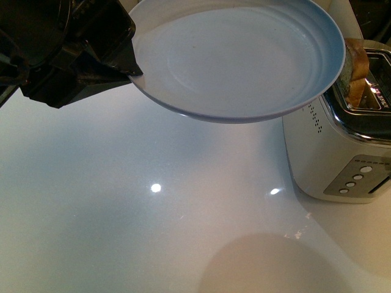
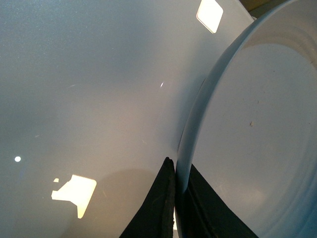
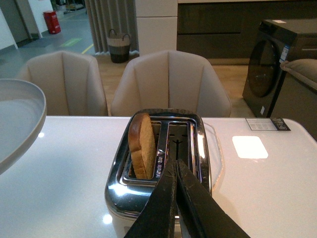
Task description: Left arm holds plate, right arm toasts bread
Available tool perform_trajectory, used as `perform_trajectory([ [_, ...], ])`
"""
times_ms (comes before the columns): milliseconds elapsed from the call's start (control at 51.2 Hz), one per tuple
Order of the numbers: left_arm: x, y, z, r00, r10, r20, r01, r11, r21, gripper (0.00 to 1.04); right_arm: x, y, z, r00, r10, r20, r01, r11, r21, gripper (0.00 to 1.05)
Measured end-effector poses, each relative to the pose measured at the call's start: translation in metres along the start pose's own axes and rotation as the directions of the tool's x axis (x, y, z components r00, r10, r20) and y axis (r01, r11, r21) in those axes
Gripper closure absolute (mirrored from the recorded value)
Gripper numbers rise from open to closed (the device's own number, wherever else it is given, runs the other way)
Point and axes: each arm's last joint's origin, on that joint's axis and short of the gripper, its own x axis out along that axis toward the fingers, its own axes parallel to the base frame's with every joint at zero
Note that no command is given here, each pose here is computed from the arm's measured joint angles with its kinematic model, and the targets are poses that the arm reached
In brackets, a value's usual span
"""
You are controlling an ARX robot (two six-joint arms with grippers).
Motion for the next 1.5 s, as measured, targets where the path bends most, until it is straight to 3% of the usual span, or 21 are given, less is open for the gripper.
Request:
perform_trajectory([
  [1211, -0.001, 0.000, 0.000, 1.000, -0.002, 0.002, 0.002, 1.000, 0.000, 1.02, -0.036, 0.000, -0.006, 1.000, -0.001, 0.021, 0.001, 1.000, 0.000, 1.03],
  [1504, -0.001, -0.001, 0.000, 1.000, -0.003, 0.002, 0.003, 1.000, 0.000, 1.02, -0.036, 0.000, -0.006, 1.000, -0.001, 0.022, 0.001, 1.000, 0.000, 0.58],
])
